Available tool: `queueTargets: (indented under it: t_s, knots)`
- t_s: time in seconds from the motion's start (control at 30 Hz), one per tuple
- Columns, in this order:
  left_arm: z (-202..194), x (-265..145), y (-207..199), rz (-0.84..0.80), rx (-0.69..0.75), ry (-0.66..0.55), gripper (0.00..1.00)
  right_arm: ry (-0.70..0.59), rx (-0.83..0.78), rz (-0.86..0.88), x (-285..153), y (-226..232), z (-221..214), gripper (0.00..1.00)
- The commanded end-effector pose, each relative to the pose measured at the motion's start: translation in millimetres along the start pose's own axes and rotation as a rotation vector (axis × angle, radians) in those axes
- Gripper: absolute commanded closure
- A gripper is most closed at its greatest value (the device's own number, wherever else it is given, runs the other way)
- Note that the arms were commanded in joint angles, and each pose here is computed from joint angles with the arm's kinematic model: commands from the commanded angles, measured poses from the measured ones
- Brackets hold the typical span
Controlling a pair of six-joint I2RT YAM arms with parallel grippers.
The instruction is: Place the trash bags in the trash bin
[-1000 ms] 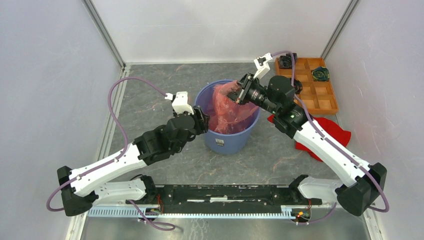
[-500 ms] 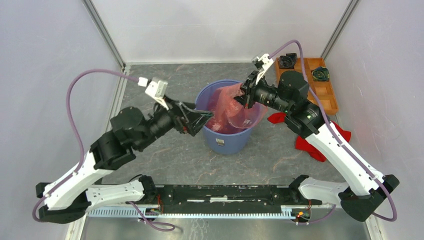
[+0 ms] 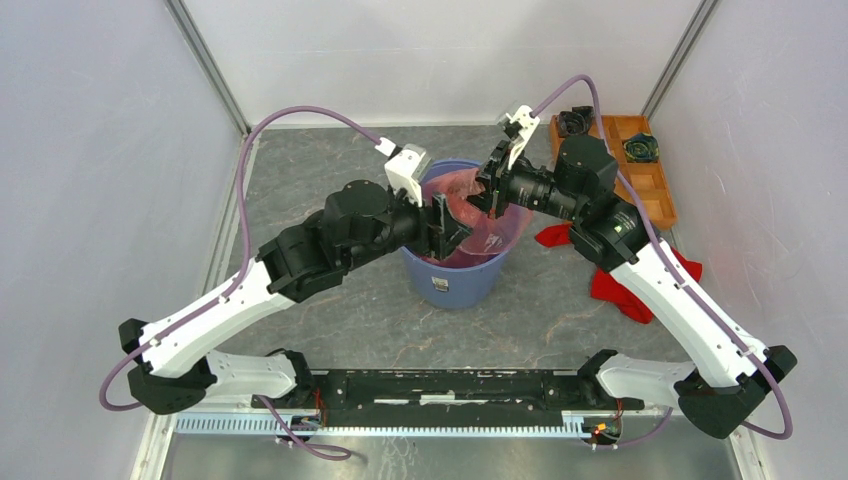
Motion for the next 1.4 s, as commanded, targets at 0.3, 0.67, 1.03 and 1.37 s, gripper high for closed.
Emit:
queueTargets:
  t_s: [0.3, 0.67, 1.03, 1.37]
  knots:
    - [16.0, -9.4, 12.6, 0.167, -0.004, -0.157, 0.83, -0.030, -0.071, 0.032, -7.2, 4.4, 11.3, 0.93]
    - [12.3, -28.3, 22.1, 0.192, -0.079, -0.232, 0.98, 0.150, -0.363, -0.290, -57.9, -12.8, -3.3, 0.14]
    - [3.9, -39.8, 29.7, 0.179, -0.111, -0.265, 0.98, 0.046, -0.458, -0.356, -66.0, -16.0, -10.7, 0.02]
    - [-9.7, -49.2, 39.1, 0.159, -0.201, -0.311, 0.98, -0.097, 0.024, -0.656, -74.3, -16.4, -30.1, 0.06]
Point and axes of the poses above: each gripper's point midway between its finger pads, its own x axis out along the fingers, its own y axis along the line the jaws close on, z = x × y, the point moved 10 cm from there along -x, back along the fingers, and after that the axes turned 8 degrees about -x, right-handed, at the moved point
